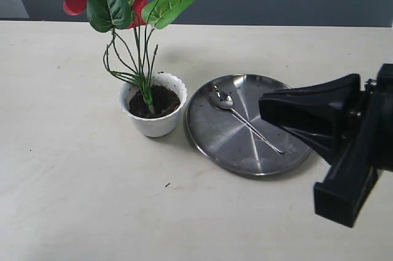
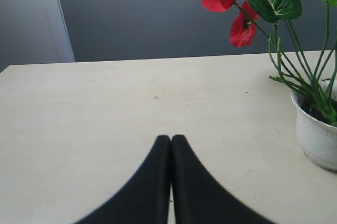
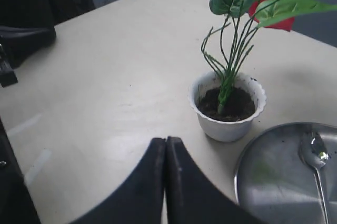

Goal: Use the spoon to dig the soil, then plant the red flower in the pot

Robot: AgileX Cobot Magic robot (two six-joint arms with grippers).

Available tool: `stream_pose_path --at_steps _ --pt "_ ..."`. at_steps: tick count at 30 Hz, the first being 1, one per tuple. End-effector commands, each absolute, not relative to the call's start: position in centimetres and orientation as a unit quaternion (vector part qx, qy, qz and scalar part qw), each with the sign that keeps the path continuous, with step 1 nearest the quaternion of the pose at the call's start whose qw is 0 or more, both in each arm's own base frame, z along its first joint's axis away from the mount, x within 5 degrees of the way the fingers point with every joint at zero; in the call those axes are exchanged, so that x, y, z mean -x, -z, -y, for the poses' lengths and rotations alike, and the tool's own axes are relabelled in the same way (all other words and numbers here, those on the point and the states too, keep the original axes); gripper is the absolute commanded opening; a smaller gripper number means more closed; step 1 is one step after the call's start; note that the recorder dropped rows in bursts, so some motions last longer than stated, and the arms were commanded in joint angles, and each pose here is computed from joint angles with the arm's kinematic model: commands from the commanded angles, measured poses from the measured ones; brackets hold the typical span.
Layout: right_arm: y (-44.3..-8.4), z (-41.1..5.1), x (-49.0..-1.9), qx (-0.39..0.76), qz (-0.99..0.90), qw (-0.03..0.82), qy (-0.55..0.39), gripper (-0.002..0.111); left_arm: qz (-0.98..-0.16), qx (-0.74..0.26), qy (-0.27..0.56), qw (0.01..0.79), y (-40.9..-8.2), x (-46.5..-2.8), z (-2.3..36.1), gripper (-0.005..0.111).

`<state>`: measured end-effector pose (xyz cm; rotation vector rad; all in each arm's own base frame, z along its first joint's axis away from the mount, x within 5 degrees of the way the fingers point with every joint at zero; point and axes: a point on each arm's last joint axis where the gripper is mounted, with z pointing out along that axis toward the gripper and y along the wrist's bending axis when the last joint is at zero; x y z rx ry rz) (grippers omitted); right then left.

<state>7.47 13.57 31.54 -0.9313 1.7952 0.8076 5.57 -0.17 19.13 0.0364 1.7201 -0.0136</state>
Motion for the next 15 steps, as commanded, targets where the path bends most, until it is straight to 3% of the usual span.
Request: stream_pose_path --at_steps 1,11,15 --pt "-32.2 -12.6 -6.8 0.376 -0.715 0.482 -0.339 0.000 -0.756 -0.016 0.007 0.654 -19.2 -5.5 0.2 0.000" --pt "-32.4 -12.2 -7.0 0.404 -0.694 0.513 -0.304 0.000 -0.756 -0.016 0.007 0.654 -19.2 -5.5 0.2 0.000" --pt "-33.2 -11.1 -7.5 0.367 -0.690 0.549 -0.297 0.000 -0.756 -0.016 0.007 0.654 -19.2 -5.5 0.2 0.000"
